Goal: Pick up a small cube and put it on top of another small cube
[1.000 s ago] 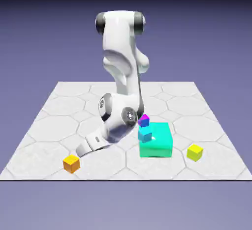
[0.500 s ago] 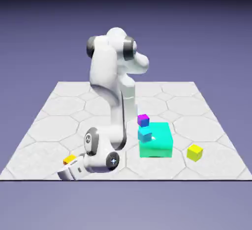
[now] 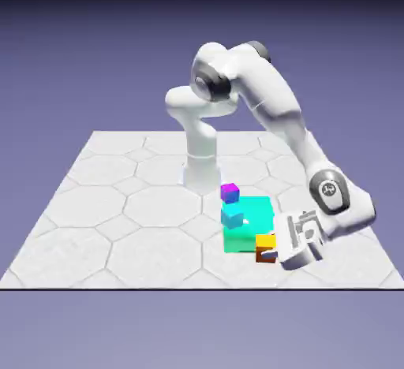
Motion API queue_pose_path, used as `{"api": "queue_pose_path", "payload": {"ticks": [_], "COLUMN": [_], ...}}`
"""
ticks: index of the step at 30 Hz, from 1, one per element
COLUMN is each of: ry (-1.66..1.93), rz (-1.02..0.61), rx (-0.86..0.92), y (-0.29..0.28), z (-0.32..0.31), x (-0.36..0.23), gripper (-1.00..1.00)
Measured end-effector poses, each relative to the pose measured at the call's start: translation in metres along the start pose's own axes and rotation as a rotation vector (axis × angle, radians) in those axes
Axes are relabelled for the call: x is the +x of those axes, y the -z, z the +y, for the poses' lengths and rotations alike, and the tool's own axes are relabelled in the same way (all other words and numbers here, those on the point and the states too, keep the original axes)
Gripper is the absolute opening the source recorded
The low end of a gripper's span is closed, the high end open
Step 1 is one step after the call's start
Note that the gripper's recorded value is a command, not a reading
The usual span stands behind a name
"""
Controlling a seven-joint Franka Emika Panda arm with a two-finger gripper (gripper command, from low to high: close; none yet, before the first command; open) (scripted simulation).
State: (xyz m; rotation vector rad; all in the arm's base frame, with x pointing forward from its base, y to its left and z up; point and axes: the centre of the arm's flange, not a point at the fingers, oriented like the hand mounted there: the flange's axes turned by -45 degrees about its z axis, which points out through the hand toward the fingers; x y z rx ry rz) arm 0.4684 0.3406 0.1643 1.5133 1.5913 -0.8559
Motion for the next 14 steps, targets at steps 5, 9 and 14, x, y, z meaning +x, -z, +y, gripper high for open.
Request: {"api": "queue_pose_path", "payload": {"ticks": [5, 9, 14], "ry": [0.129, 0.157, 0.156], "rz": [0.013, 0.003, 0.009], "rx": [-0.205, -0.207, -0.210], "y": [0.110, 0.083, 0.050], "z": [-0.097, -0.098, -0.093], "x": [0.039, 0.053, 0.063], "gripper": [-1.00, -1.00, 1.00]}}
